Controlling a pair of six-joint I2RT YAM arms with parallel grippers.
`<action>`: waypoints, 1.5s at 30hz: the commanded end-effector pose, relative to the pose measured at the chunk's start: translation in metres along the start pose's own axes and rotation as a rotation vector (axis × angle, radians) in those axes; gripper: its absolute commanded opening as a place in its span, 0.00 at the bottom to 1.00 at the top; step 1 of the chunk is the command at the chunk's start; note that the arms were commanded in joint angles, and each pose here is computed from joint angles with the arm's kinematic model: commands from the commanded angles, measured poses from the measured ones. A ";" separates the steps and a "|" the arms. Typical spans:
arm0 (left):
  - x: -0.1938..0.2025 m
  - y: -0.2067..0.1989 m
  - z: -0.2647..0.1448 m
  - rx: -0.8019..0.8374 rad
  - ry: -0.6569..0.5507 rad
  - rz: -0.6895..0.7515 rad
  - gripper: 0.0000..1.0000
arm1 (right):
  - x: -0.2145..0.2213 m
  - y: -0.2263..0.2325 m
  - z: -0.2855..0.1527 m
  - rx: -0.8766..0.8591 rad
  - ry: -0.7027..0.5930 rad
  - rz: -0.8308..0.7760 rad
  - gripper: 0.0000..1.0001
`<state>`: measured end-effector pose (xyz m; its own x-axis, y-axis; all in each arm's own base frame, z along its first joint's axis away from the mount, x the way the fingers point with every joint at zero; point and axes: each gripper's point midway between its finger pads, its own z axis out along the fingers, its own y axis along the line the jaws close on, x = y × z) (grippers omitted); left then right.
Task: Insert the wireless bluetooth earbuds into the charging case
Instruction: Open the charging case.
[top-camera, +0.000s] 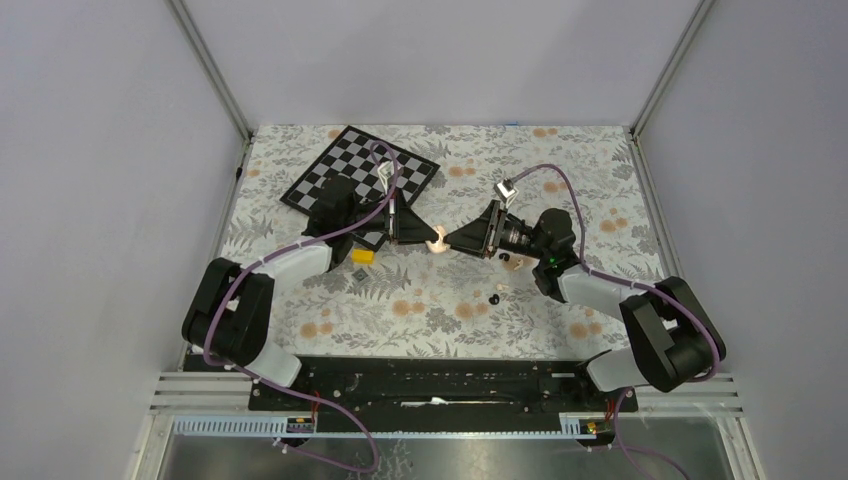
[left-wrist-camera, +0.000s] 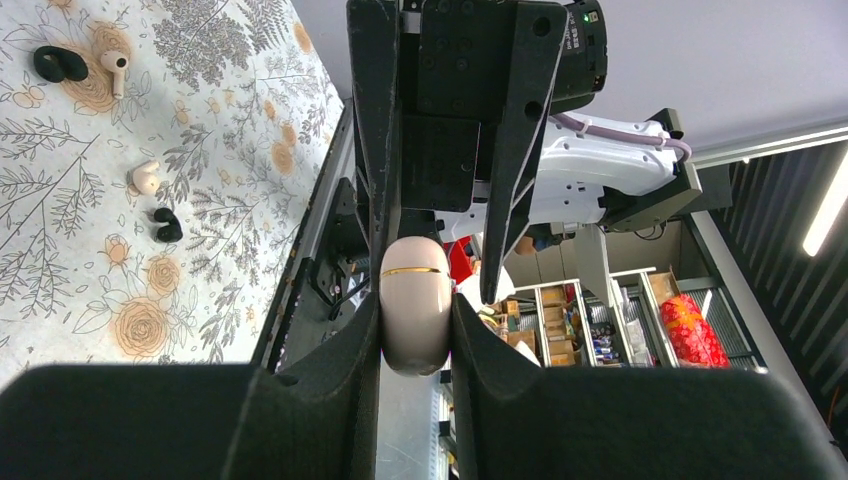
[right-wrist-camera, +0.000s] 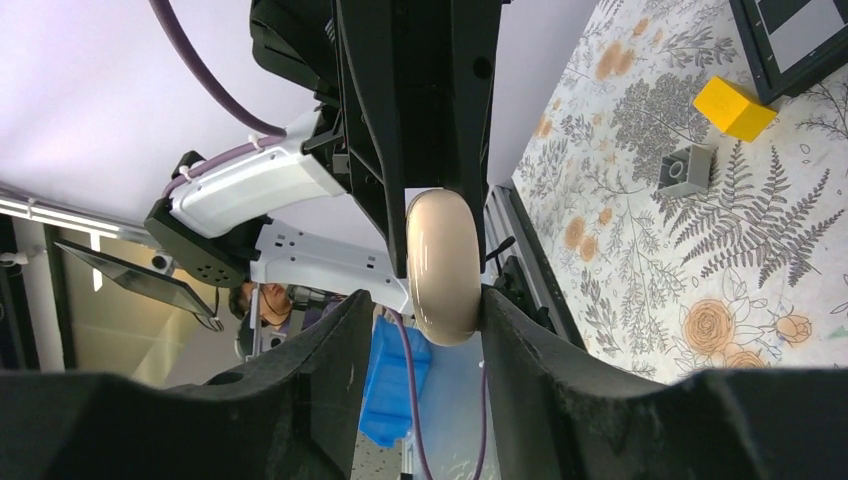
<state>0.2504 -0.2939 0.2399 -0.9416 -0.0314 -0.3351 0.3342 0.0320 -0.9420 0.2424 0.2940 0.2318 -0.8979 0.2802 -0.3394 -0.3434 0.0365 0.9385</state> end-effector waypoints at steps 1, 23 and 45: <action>0.005 -0.022 -0.003 0.052 0.016 0.099 0.00 | -0.008 0.026 0.006 -0.086 -0.005 -0.058 0.50; 0.015 -0.067 -0.002 0.106 0.041 0.188 0.00 | -0.025 -0.022 -0.004 0.163 -0.158 -0.027 0.57; 0.016 -0.066 -0.004 0.074 0.036 0.217 0.00 | -0.034 0.002 -0.031 0.300 -0.191 -0.187 0.69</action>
<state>0.2182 -0.2936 0.2717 -0.9089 0.0035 -0.4170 0.4170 0.0018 -0.9089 0.2614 0.2616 0.2101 -0.8159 0.4165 -0.4009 -0.2716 0.3361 0.9018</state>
